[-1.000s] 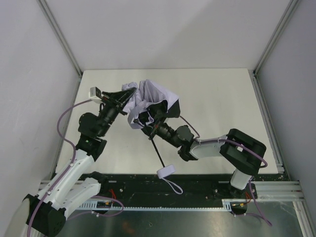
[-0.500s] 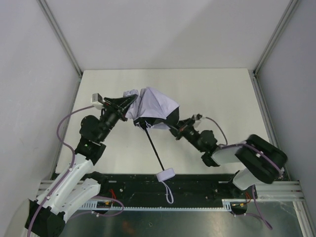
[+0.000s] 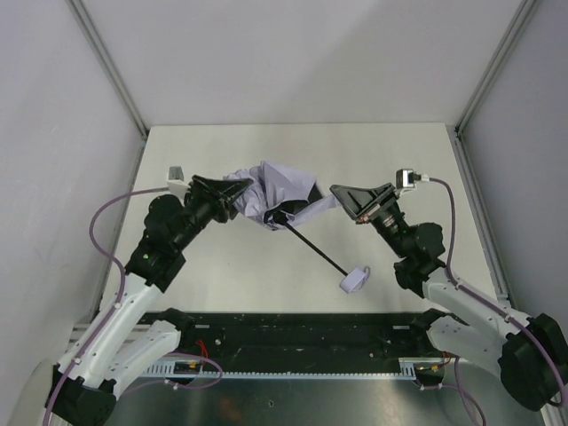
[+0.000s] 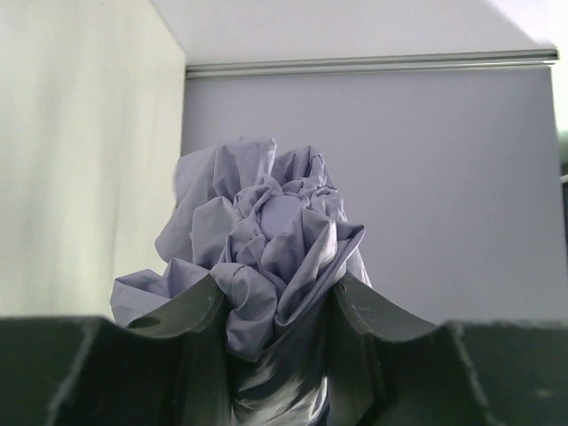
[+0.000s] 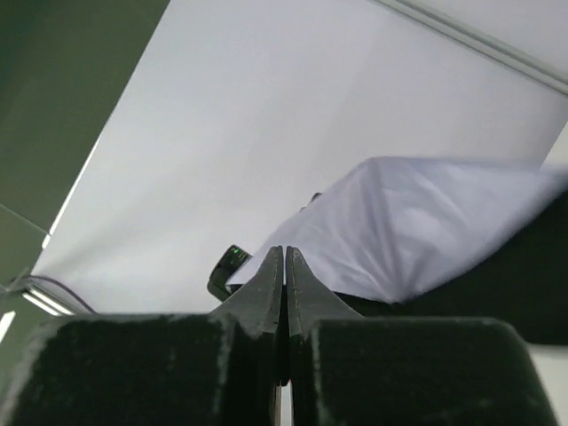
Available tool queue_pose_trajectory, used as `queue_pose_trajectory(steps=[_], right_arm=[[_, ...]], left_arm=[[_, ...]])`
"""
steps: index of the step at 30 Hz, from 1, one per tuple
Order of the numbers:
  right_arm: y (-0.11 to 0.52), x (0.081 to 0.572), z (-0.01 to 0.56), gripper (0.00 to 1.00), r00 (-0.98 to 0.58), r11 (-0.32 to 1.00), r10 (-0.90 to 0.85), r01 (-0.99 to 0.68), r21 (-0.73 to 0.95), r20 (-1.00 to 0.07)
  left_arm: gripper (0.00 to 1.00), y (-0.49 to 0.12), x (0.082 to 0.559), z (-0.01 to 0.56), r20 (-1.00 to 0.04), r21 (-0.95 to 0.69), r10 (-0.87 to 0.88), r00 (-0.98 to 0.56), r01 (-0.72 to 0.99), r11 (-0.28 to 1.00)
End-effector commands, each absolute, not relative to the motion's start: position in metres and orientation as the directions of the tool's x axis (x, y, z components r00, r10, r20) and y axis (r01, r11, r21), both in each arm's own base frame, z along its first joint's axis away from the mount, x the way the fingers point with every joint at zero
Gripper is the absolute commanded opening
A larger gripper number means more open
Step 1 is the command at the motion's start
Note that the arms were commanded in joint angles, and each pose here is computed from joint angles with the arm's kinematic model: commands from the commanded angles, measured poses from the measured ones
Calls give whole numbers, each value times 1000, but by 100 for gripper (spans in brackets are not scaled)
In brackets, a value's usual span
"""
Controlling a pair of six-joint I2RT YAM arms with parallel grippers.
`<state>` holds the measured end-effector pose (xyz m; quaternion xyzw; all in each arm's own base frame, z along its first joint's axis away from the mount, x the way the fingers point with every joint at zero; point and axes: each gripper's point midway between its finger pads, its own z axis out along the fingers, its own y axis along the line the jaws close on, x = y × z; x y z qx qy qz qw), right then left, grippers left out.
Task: Put away the umbrella
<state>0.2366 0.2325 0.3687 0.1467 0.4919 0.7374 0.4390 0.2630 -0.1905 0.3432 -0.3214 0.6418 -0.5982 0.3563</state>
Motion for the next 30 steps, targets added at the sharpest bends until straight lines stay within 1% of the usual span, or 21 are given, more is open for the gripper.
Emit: queue_pose_trajectory(steps=[1,5,8,11,13,15,17,19,22,24,27,30], right_arm=[[243,222,413,0,-502,-41,766,-661,749,-402],[272,211,427,0,-478,13,682,-750,662,-554],[293,213,430,0,-464,67,599,-783,618,-652],[302,215,431,0,-463,82,572,-789,609,-677],[300,223,424,0,-478,121,578,-751,649,-661],[294,231,411,0,-489,189,592,-689,700,-641],[287,237,386,0,-525,260,595,-591,764,-608],[282,239,356,0,-575,287,602,-491,822,-554],[282,232,319,0,-660,243,619,-356,902,-427],[286,225,303,0,-694,213,617,-307,927,-372],[292,219,290,0,-729,176,606,-267,948,-318],[300,220,283,0,-747,159,596,-252,955,-296]], left_arm=[[0,-186,264,341,-119,-991,-850,-513,7,135],[0,-190,267,336,-122,-989,-843,-524,-12,150],[0,-196,266,331,-129,-986,-824,-551,-20,168],[0,-199,264,327,-104,-987,-819,-564,-40,154],[0,-200,263,331,-94,-992,-816,-570,-18,127],[0,-199,260,343,-85,-996,-818,-569,27,85],[0,-198,258,360,-74,-996,-819,-569,88,29],[0,-198,255,377,-59,-990,-815,-577,137,-25],[0,-199,251,396,-43,-978,-804,-592,190,-88],[0,-201,248,406,-32,-970,-793,-608,209,-121],[0,-203,242,416,-23,-961,-770,-637,226,-158],[0,-204,235,424,-21,-952,-754,-656,244,-186]])
